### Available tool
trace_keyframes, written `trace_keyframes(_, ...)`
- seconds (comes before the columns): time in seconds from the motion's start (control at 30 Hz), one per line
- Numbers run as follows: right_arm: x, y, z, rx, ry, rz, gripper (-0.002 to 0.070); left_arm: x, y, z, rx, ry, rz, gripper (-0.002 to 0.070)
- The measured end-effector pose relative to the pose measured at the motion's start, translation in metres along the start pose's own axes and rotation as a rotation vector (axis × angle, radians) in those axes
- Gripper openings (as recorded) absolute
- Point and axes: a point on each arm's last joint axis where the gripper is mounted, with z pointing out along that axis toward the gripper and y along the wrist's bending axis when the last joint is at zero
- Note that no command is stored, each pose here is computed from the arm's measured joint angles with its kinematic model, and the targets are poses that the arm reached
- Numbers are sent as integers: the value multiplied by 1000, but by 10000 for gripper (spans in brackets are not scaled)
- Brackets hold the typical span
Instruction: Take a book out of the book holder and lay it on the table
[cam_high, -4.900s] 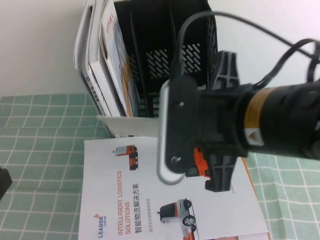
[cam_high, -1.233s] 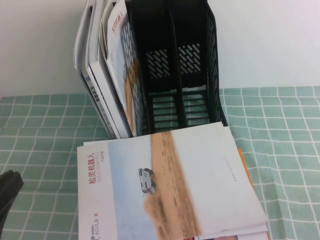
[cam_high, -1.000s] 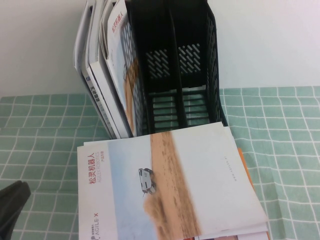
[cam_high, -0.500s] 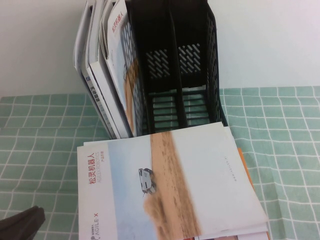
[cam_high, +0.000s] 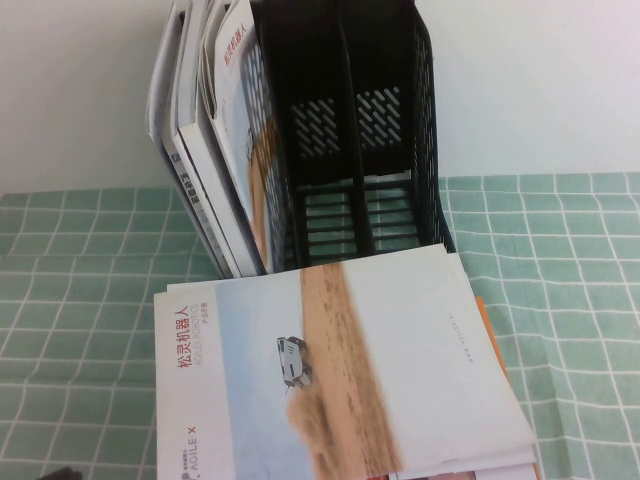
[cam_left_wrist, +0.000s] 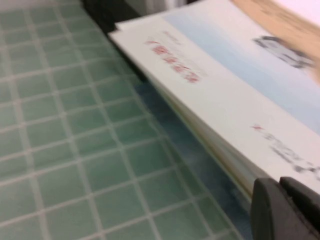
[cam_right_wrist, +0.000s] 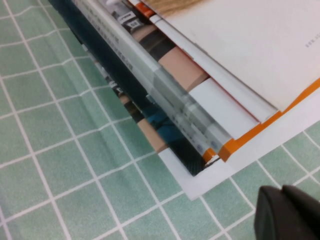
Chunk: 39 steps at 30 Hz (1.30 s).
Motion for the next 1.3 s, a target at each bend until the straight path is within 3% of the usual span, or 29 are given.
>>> trace_keyframes(0.27,0,0,0,0,0,0,-1,-8,13,-18,-245,-219,41,-3)
trace_keyframes(0.53,0,0,0,0,0,0,-1,6,25,-9,-369,-371,34,-3)
trace_keyframes(0.77,0,0,0,0,2,0,-1,42,30,8,-373,-359,5,-3)
trace_keyframes(0.93,0,0,0,-1,3,2,-1,54,27,12,-329,-235,-22,-3)
trace_keyframes(1.3,0,0,0,-3,3,7,-1,58,27,13,-319,-196,-48,-3)
